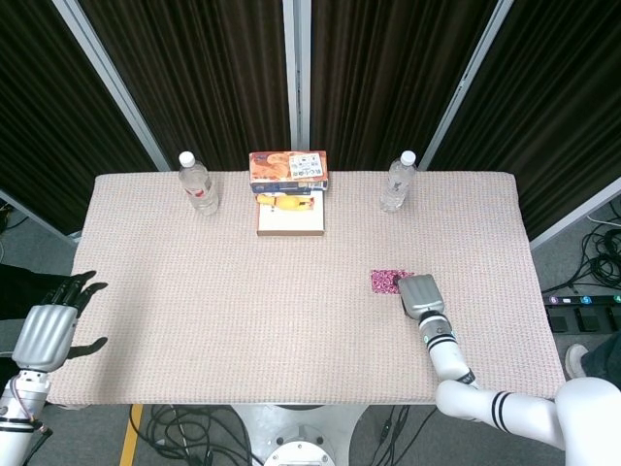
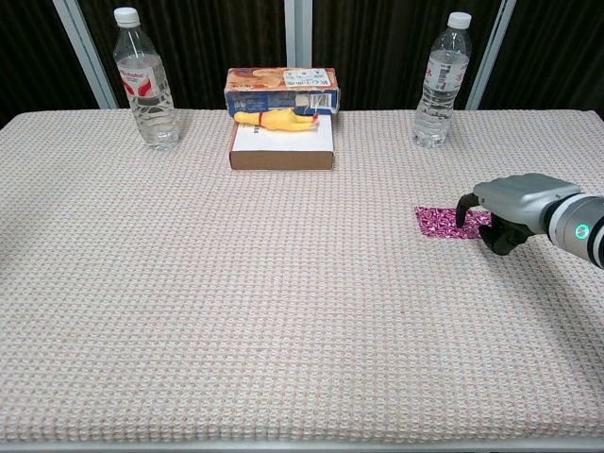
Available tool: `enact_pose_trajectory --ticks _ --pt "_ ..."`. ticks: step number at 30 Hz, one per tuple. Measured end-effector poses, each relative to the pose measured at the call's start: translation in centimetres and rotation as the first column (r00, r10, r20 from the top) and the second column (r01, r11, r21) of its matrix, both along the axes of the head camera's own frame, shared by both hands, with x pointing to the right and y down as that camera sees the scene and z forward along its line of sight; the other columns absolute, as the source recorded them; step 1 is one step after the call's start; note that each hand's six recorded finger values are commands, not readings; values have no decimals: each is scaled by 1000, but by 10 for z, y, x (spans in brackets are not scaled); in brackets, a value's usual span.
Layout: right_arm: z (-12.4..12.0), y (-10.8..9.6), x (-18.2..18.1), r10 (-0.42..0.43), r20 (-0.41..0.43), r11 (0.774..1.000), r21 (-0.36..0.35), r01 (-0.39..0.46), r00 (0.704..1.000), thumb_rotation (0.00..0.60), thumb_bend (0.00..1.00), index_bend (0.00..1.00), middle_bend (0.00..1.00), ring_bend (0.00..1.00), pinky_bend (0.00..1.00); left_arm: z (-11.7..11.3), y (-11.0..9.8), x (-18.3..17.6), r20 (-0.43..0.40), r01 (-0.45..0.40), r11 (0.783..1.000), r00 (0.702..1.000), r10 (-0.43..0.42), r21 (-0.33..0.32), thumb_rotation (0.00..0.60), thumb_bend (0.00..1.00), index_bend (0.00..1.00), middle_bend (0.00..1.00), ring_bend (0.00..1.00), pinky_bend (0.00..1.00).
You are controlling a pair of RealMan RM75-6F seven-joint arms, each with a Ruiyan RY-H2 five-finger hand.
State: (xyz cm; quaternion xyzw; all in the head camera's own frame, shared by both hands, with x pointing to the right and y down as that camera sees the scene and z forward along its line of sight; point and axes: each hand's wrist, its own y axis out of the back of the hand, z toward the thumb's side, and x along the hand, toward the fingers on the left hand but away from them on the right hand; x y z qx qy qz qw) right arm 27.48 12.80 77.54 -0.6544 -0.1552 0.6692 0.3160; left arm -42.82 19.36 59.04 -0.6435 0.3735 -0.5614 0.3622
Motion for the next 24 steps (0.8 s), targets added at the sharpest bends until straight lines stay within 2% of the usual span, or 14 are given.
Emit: enact_pose_trajectory --ticks 24 --pt "-6 -8 37 49 -52 999 6 -49 997 600 629 346 1000 1000 1000 3 0 0 5 -2 1000 1000 2 -6 600 55 258 219 132 262"
